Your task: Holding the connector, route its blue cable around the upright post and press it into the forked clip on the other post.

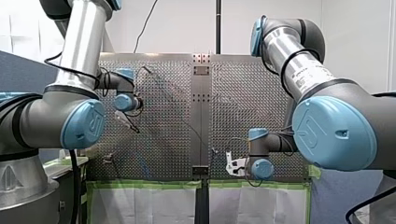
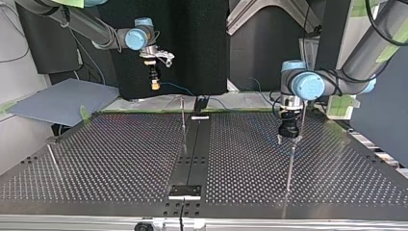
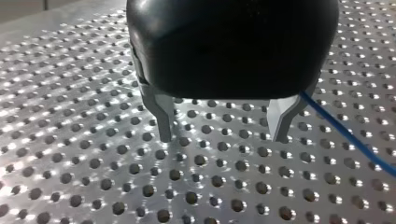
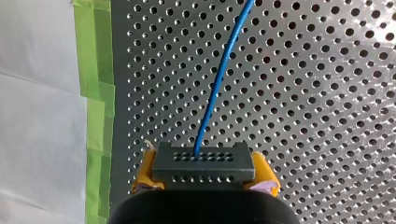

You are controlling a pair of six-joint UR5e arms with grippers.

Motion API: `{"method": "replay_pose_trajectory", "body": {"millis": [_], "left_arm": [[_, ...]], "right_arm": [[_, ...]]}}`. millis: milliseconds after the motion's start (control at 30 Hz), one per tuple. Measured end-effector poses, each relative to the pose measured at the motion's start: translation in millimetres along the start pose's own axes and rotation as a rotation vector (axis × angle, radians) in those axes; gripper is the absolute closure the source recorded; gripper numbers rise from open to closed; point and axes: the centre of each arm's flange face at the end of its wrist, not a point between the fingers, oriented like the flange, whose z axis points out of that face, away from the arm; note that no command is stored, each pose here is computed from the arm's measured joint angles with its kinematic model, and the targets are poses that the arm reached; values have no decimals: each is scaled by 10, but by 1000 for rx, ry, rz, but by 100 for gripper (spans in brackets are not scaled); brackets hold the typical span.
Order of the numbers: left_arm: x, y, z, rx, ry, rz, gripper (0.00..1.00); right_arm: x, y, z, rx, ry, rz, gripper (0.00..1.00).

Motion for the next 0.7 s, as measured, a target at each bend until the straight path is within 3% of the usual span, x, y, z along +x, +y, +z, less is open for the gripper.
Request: {"method": "replay_pose_trajectory", "body": {"millis": [367, 533, 700], "left_arm": [[-48, 1, 39, 71, -42, -103, 1], [10, -39, 28, 97, -18, -149, 1], [97, -19, -54, 88, 17, -194, 1]], "right_arm": [[0, -5, -1, 0, 0, -2, 100], [-2, -7, -3, 0, -1, -3, 100], [-3, -11, -6, 1, -3, -3, 100]]}}
